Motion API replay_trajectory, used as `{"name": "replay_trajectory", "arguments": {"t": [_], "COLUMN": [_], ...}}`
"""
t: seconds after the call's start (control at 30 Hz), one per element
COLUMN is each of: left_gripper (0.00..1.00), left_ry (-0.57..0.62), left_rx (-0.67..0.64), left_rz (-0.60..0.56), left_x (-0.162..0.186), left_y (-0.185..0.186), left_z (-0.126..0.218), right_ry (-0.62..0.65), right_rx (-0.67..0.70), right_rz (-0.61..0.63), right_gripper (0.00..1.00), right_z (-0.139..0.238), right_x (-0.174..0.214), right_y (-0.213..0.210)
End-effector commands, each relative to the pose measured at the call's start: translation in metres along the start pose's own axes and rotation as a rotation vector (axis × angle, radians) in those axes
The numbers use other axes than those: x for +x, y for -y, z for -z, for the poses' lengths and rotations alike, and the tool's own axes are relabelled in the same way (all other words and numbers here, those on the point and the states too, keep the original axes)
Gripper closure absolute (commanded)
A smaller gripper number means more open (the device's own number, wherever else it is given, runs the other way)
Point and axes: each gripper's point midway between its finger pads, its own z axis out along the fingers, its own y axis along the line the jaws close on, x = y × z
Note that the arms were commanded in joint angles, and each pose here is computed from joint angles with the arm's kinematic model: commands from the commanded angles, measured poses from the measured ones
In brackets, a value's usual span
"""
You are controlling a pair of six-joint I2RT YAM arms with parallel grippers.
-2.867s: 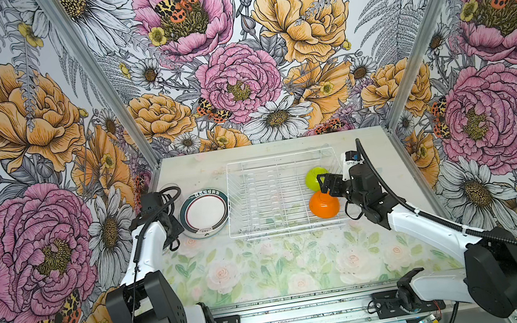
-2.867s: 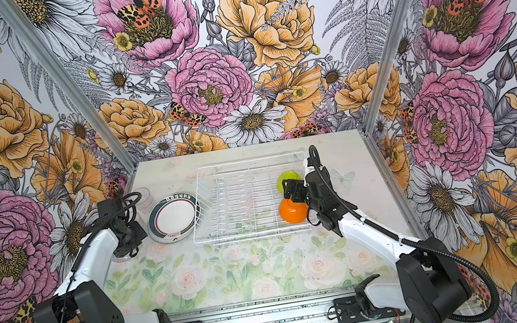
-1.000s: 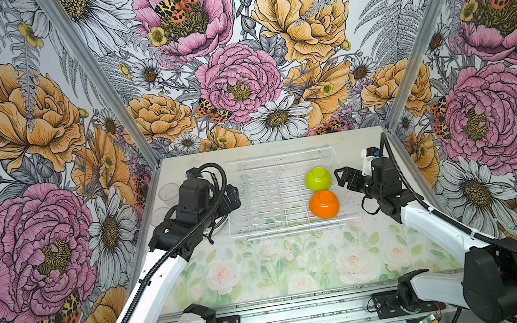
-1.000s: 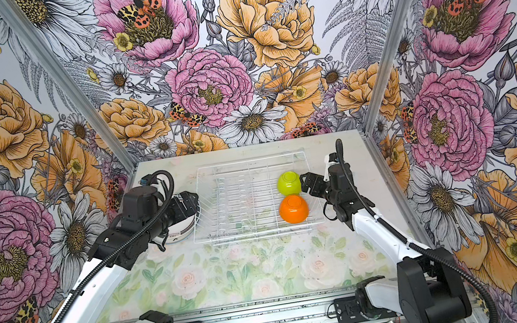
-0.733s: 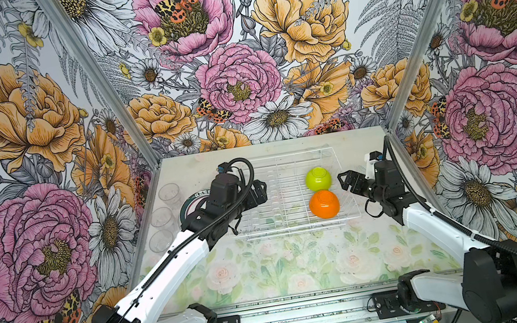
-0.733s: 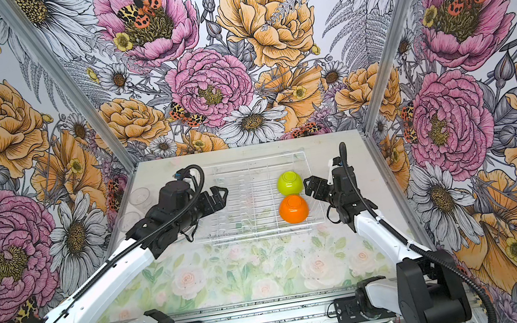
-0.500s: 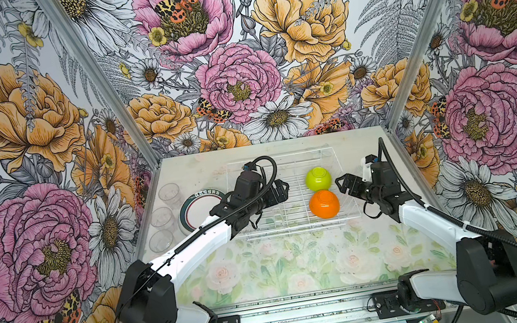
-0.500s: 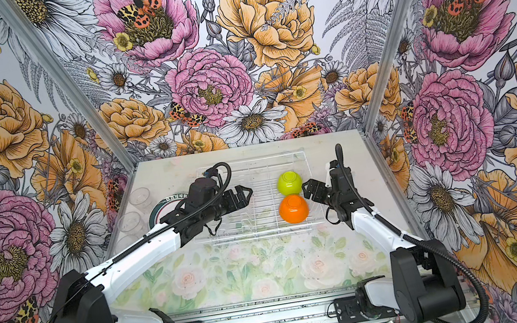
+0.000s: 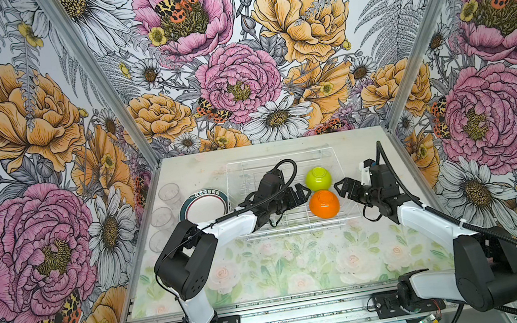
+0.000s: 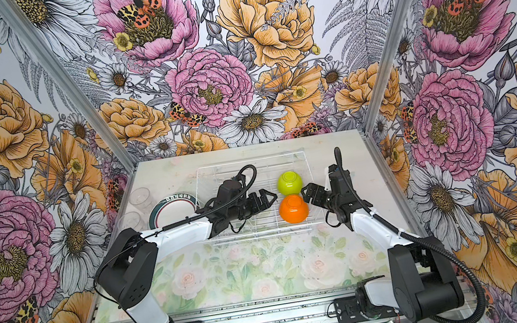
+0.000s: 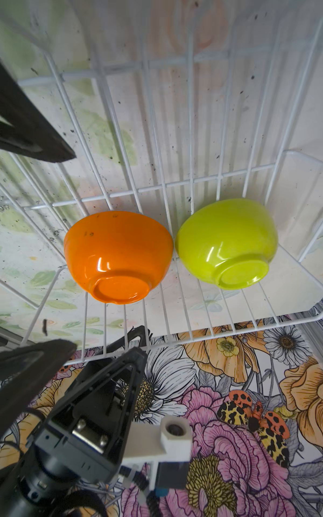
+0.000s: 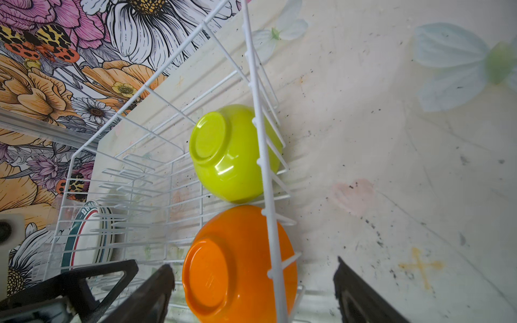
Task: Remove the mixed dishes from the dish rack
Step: 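Open and raise the left gripper and move it toward the orange bowl, then lower the left gripper onto the orange bowl rim and close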
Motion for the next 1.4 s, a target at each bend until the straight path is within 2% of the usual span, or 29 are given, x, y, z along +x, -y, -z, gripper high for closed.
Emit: {"name": "replay_trajectory", "arguments": {"t": [0.0, 0.3, 0.57, 0.8, 1.13, 1.3, 1.37], "left_gripper": [0.01, 0.01, 0.01, 0.01, 0.01, 0.01, 0.04], "left_ry": [0.006, -0.089, -0.141, -0.170, -0.109, -0.096, -0.097], "left_rx": [0.125, 0.149, 0.191, 0.199, 0.238, 0.299, 0.326], "left_rz": [0.032, 0.121, 0.196, 0.216, 0.220, 0.238, 0.236], "left_x": [-0.003, 0.029, 0.040, 0.049, 0.036, 0.030, 0.029], "left_y": [0.027, 0.017, 0.017, 0.019, 0.034, 0.045, 0.050], "left_z": [-0.006, -0.040, -0.055, -0.068, -0.065, -0.064, -0.063], "right_ry": [-0.003, 0.001, -0.002, -0.001, -0.003, -0.003, -0.005], "right_rx": [-0.008, -0.027, -0.014, -0.015, -0.014, -0.008, -0.007], "right_rz": [-0.016, -0.020, -0.019, -0.017, -0.017, -0.018, -0.019], "right_gripper": [0.09, 0.10, 0.10, 0.10, 0.10, 0.10, 0.10], "right_z": [0.000, 0.001, -0.001, -0.001, -0.001, -0.002, -0.002], "right_x": [0.002, 0.003, 0.006, 0.006, 0.007, 0.007, 0.008], "right_y": [0.002, -0.002, 0.003, 0.003, 0.003, 0.004, 0.005]}}
